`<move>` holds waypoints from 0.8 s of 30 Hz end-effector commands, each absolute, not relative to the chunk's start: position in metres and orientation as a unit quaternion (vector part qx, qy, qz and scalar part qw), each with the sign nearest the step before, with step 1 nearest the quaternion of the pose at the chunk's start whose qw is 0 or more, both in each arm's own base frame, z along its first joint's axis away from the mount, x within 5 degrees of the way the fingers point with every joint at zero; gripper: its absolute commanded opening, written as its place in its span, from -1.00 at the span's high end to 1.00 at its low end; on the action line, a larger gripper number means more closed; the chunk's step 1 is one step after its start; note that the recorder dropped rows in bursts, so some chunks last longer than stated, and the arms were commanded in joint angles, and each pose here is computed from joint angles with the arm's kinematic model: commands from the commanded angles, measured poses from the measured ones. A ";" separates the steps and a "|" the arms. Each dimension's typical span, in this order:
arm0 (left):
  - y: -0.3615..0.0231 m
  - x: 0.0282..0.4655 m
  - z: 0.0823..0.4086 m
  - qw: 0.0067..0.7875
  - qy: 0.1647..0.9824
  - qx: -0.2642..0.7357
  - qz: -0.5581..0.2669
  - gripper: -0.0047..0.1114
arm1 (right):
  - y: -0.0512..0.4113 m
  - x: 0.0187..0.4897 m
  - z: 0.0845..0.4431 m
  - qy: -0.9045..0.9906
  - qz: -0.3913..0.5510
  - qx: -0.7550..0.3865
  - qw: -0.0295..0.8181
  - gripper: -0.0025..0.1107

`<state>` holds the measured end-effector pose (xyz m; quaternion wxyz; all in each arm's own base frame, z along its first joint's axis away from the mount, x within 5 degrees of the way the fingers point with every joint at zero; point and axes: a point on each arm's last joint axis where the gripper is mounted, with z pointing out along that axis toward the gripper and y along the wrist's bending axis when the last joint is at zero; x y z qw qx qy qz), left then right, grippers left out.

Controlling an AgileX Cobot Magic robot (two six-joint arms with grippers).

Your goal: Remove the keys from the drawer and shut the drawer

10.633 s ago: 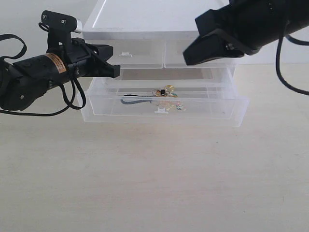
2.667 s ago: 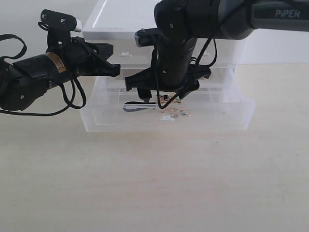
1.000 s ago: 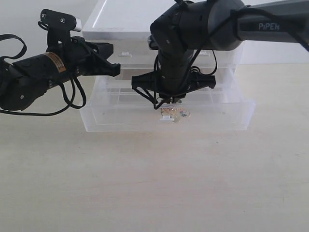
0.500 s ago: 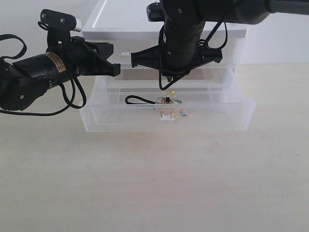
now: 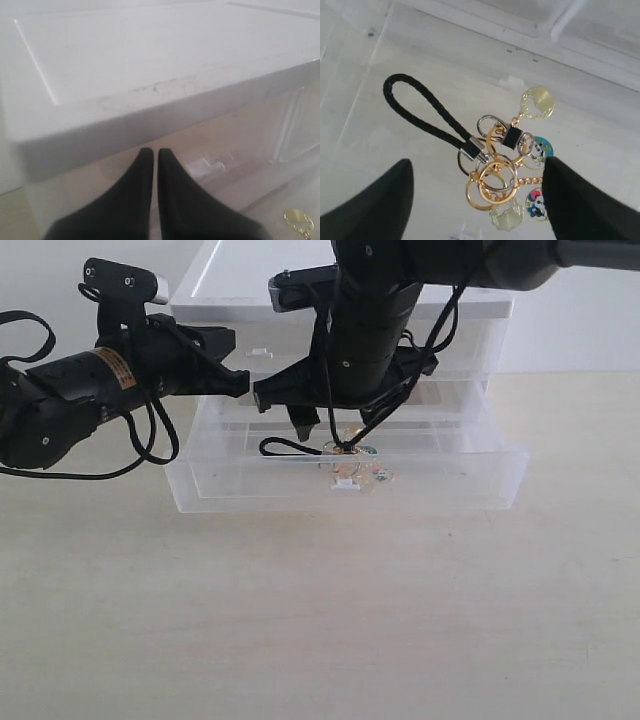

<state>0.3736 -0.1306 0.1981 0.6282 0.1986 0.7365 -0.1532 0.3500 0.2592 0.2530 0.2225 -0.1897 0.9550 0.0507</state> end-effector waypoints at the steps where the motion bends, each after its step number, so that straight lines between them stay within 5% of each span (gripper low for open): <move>1: -0.131 0.376 0.202 0.639 0.729 0.187 -0.158 0.85 | 0.257 0.349 0.256 0.954 0.046 -0.196 0.222 -0.18; 24: -0.131 0.376 0.203 0.642 0.726 0.187 -0.160 0.85 | 0.256 0.353 0.229 0.944 -0.006 -0.272 0.185 -0.14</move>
